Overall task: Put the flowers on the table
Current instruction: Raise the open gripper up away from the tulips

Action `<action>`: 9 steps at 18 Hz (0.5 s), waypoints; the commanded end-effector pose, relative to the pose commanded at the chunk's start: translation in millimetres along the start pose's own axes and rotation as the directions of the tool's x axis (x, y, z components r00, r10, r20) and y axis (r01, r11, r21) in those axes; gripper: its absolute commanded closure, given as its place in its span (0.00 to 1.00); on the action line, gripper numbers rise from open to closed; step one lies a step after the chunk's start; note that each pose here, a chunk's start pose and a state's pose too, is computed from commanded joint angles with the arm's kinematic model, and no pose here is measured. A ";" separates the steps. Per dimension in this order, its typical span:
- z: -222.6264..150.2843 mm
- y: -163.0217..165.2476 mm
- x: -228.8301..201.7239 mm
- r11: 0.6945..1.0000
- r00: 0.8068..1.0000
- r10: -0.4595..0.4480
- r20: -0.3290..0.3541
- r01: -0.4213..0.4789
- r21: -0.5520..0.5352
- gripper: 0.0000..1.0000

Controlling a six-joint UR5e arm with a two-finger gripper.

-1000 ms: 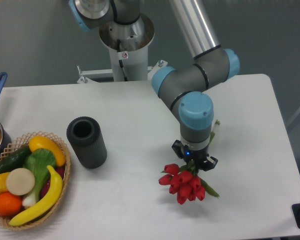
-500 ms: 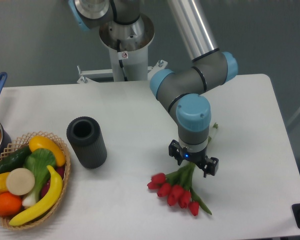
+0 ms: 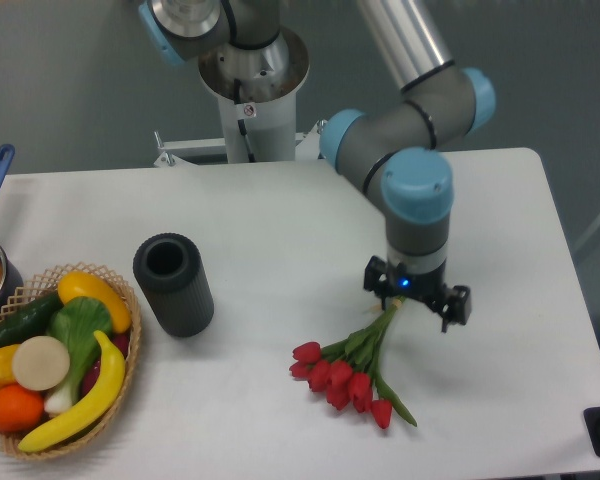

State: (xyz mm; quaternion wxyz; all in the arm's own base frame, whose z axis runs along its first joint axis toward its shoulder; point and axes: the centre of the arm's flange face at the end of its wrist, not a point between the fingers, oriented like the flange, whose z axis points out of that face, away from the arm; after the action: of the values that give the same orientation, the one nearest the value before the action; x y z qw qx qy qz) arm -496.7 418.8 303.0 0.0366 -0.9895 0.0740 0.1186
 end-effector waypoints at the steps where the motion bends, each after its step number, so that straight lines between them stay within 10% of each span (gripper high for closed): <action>1: 0.5 0.9 -1.1 1.000 1.000 0.014 0.001 -0.014 -0.002 0.00; 9: 4.0 15.7 -5.7 0.999 0.999 0.049 -0.008 -0.049 -0.001 0.00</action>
State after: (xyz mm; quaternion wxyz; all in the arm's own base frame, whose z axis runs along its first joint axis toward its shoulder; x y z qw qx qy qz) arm -505.5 404.4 299.6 0.0326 -0.9879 0.0982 0.1154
